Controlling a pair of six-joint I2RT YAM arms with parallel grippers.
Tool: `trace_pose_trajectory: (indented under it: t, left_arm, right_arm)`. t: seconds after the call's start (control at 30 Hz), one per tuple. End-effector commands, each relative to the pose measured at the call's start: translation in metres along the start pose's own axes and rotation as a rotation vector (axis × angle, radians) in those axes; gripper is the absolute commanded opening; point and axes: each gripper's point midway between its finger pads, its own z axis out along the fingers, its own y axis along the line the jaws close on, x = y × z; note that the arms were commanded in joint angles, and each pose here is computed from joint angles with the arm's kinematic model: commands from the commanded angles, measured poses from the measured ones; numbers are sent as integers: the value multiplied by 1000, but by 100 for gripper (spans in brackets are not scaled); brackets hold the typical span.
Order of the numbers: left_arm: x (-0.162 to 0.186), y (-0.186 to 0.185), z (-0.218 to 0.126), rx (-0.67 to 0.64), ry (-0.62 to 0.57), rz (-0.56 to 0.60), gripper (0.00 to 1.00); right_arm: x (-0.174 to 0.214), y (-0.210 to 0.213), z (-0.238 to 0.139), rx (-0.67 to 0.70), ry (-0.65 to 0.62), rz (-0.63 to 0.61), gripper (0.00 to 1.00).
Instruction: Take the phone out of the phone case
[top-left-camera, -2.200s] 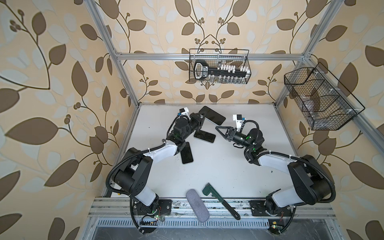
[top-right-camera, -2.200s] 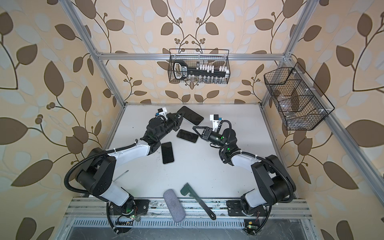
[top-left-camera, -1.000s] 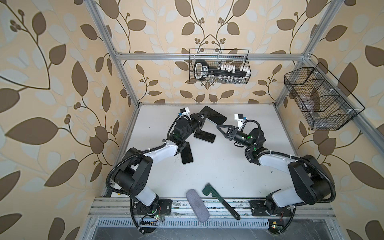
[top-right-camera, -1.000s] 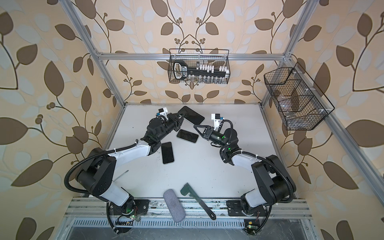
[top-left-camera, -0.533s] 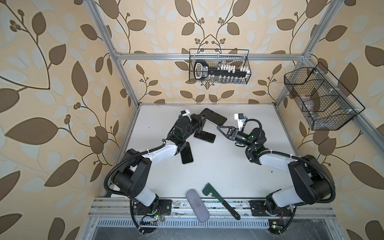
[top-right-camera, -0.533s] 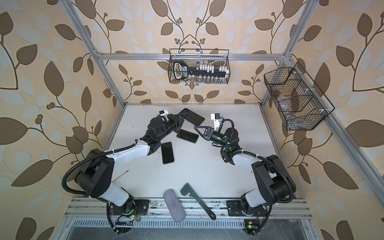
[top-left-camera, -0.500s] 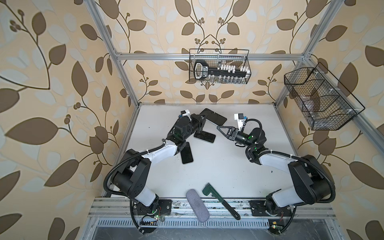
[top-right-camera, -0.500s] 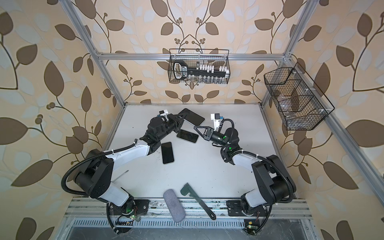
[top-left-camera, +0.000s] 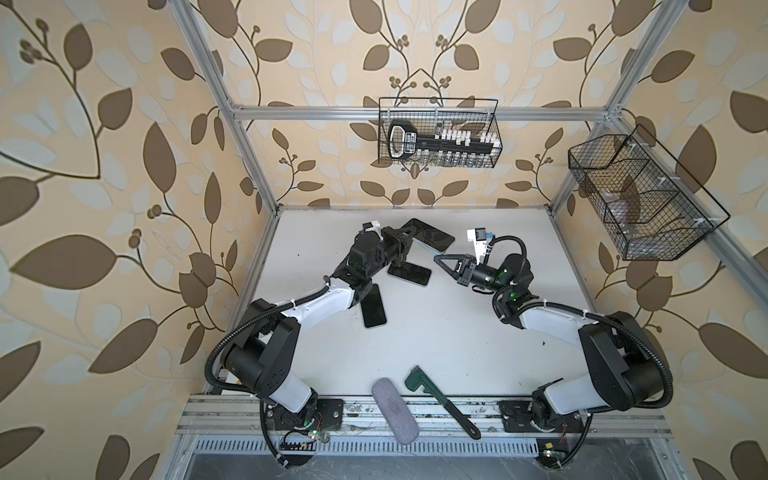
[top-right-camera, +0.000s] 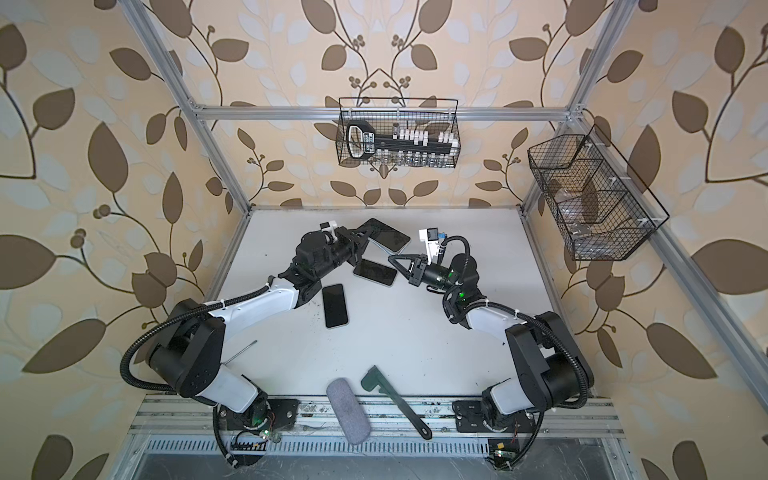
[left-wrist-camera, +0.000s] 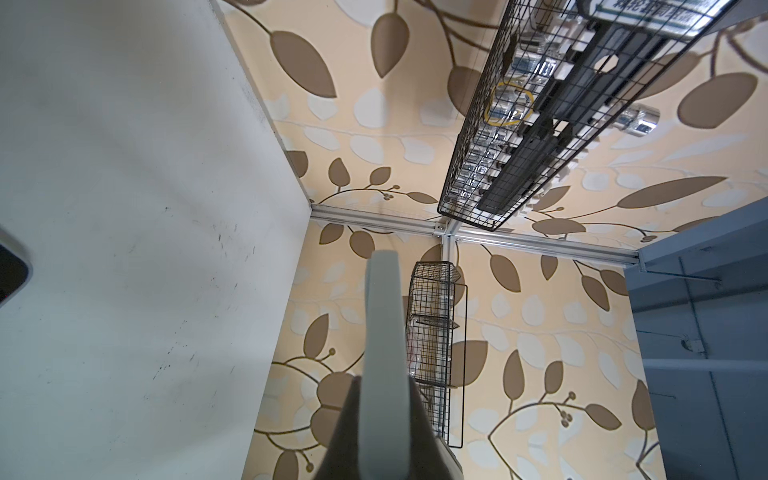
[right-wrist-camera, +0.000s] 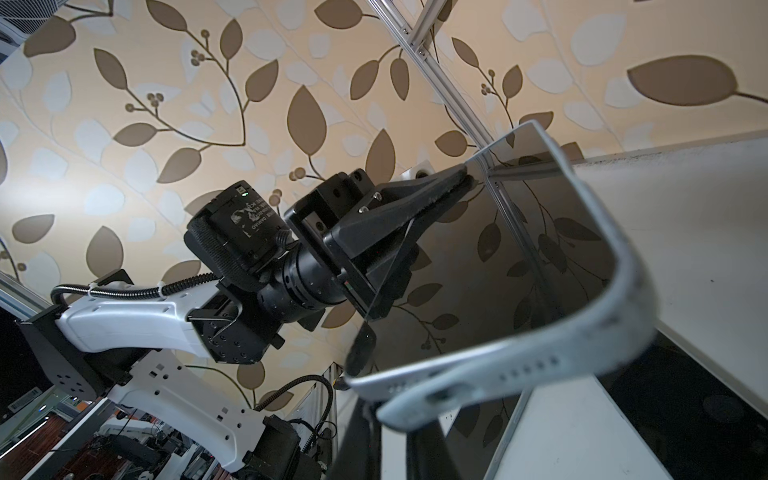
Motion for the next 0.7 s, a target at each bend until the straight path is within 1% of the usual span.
trace_pose_trajectory:
  t: [0.0, 0.07, 0.13, 0.17, 0.27, 0.3, 0.33, 0.37, 0.4, 0.47, 0.5, 0.53, 0.57, 0.6, 0.63, 0.67]
  left_arm:
    - [25, -107, -20, 292, 74, 61, 0]
    - [26, -105, -18, 281, 77, 98, 0]
    - [25, -101, -17, 266, 76, 135, 0]
    - [24, -100, -17, 261, 77, 155, 0]
    - [19, -98, -15, 240, 84, 216, 0]
    - [16, -97, -15, 231, 89, 244, 0]
    - [10, -102, -16, 231, 103, 306, 0]
    - [5, -105, -17, 228, 117, 343, 0]
    - [0, -107, -18, 213, 125, 365, 0]
    - [-2, -114, -20, 220, 160, 451, 0]
    - [-5, -112, -20, 189, 182, 475, 0]
    - [-4, -115, -21, 186, 212, 520, 0]
    - [-2, -118, -21, 190, 246, 570, 0]
    - [-4, -116, -21, 162, 268, 593, 0]
    - [-4, -116, -22, 148, 298, 624, 0]
    - [2, -119, -22, 162, 349, 672, 0]
  right_arm:
    - [10, -7, -7, 27, 23, -7, 6]
    - [7, -3, -8, 24, 23, -9, 10]
    - [5, 2, -10, 18, 44, -17, 17]
    - [5, 3, -11, 18, 61, -20, 26]
    - [5, 5, -14, 31, 94, -35, 43]
    - [6, 7, -17, 55, 120, -51, 56]
    - [9, 8, -22, 87, 160, -77, 66]
    - [12, 9, -24, 102, 190, -92, 71]
    - [15, 12, -27, 110, 219, -103, 74]
    - [16, 17, -34, 124, 255, -121, 80]
    - [15, 19, -37, 132, 269, -133, 85]
    - [15, 23, -41, 140, 285, -145, 98]
    - [14, 25, -44, 147, 297, -157, 100]
    - [13, 27, -46, 158, 310, -169, 100]
    - [11, 29, -48, 166, 324, -184, 98]
    - [9, 31, -50, 167, 335, -195, 96]
